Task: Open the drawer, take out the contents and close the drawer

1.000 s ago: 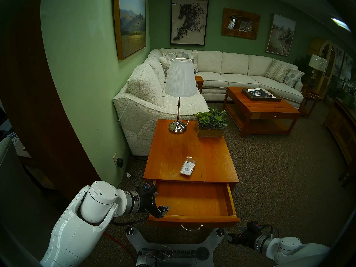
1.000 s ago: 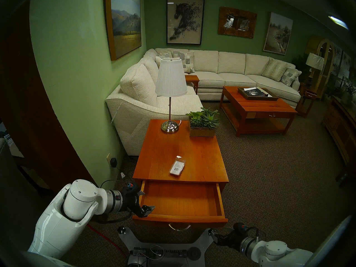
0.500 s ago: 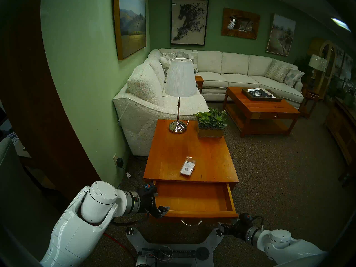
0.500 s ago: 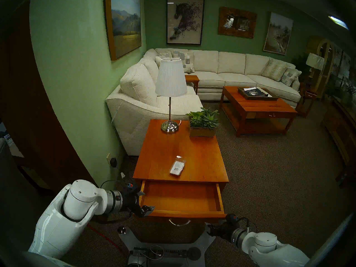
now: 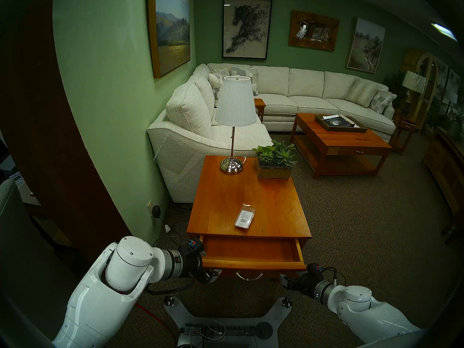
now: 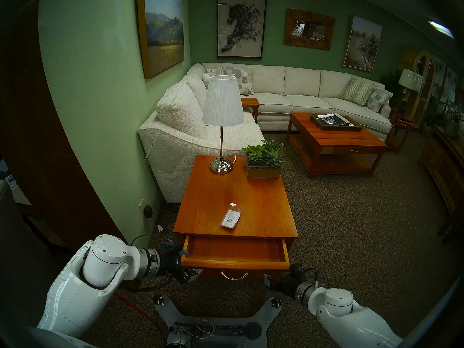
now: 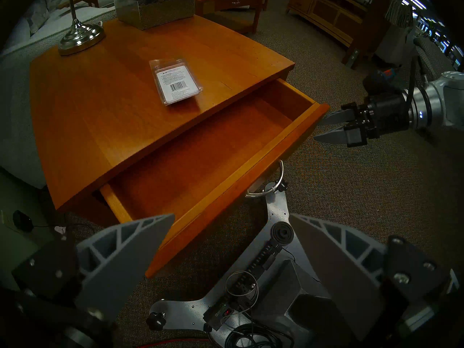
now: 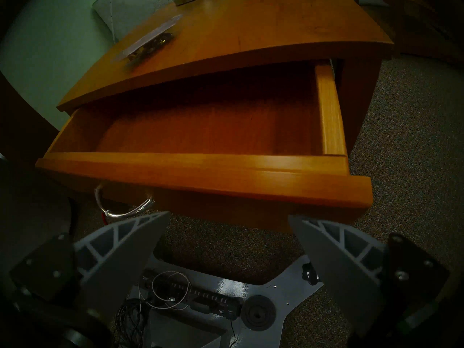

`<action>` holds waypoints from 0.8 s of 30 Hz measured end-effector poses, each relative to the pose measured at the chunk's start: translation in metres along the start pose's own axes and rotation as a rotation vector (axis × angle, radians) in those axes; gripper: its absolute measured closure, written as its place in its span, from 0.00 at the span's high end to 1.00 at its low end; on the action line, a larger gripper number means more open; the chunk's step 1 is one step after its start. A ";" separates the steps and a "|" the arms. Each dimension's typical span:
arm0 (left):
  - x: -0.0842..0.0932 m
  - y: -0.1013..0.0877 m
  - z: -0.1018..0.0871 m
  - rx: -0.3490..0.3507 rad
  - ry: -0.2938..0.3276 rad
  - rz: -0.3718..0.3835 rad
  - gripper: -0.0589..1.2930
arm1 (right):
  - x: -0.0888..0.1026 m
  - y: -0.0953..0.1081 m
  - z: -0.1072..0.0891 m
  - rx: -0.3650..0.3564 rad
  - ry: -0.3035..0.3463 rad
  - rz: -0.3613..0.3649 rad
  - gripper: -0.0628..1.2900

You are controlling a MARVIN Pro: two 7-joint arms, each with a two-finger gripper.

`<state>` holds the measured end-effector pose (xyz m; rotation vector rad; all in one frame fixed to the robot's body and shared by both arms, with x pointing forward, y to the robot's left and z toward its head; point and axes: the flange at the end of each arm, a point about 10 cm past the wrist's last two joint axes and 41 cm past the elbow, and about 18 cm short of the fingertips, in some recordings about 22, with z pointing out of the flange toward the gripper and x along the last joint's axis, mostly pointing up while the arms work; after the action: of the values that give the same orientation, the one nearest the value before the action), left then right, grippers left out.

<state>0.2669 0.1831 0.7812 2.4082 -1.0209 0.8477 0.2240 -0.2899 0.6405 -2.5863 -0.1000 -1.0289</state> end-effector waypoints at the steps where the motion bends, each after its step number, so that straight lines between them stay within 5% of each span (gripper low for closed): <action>1: 0.000 0.000 0.000 0.000 0.000 0.000 0.96 | 0.005 0.000 0.003 -0.003 0.009 -0.002 0.96; 24: -0.001 0.000 0.001 -0.002 0.000 -0.003 0.96 | 0.054 0.014 0.044 -0.059 0.128 -0.032 0.96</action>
<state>0.2669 0.1830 0.7802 2.4074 -1.0178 0.8454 0.2949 -0.2913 0.6434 -2.5706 -0.0806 -1.2230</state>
